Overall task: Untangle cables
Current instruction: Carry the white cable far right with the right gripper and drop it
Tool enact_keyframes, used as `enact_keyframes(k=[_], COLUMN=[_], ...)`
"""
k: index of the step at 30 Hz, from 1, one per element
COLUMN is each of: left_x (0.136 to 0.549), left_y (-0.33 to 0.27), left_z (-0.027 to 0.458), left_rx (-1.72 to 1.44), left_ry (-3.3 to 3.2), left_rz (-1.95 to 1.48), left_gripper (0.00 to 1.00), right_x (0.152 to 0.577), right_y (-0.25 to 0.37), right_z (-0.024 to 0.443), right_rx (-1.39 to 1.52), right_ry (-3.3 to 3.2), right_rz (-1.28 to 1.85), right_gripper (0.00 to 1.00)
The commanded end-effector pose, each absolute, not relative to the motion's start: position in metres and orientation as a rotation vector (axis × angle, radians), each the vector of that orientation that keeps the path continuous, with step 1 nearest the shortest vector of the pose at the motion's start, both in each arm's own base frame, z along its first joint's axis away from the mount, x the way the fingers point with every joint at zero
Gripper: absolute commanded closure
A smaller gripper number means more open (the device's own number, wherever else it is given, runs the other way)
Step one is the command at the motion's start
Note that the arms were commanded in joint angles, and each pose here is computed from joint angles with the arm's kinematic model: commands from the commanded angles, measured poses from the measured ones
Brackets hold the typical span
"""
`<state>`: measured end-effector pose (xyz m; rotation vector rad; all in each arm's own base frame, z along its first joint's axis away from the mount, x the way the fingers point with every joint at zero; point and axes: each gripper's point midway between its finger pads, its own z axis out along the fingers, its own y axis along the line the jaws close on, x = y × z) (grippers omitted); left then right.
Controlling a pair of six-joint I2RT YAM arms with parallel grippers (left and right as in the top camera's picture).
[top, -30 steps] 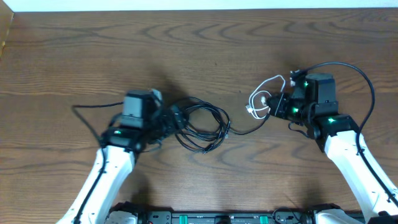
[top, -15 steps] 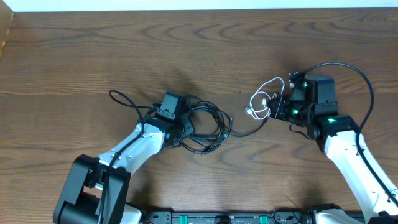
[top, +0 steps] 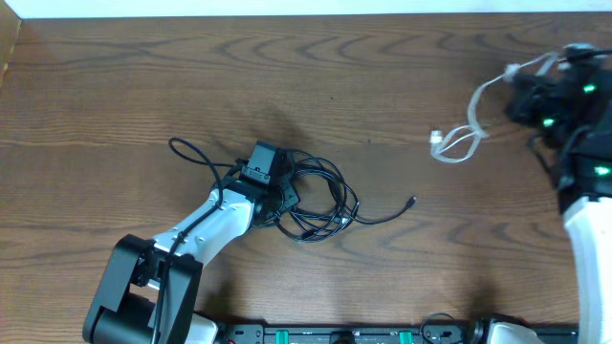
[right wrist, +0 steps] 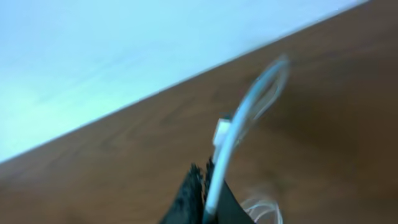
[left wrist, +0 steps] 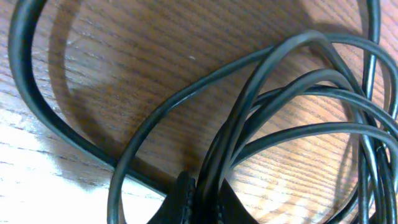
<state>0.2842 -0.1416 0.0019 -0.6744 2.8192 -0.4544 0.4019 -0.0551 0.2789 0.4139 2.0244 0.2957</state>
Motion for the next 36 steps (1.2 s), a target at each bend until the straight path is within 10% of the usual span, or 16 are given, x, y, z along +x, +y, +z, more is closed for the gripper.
enact_keyframes(k=[1, 11, 21, 36], left_x=[0.286, 0.286, 0.286, 0.286], left_y=[-0.14, -0.14, -0.14, -0.14], left_z=[0.0, 0.0, 0.0, 0.0], left_rx=[-0.689, -0.69, -0.69, -0.689], left_ry=[2.816, 2.817, 2.817, 2.815], left_rz=[-0.431, -0.431, -0.431, -0.431], left_gripper=[0.92, 0.92, 0.92, 0.92], right_x=[0.387, 0.313, 0.403, 0.502], right_y=[-0.119, -0.239, -0.262, -0.343], right_z=[0.335, 0.43, 0.352, 0.396], right_rx=[0.515, 0.793, 0.724, 0.758], right_ry=[1.92, 1.681, 1.848, 1.66], right_rz=[0.028, -0.43, -0.233, -0.331], right_gripper=[0.99, 0.99, 0.99, 0.99])
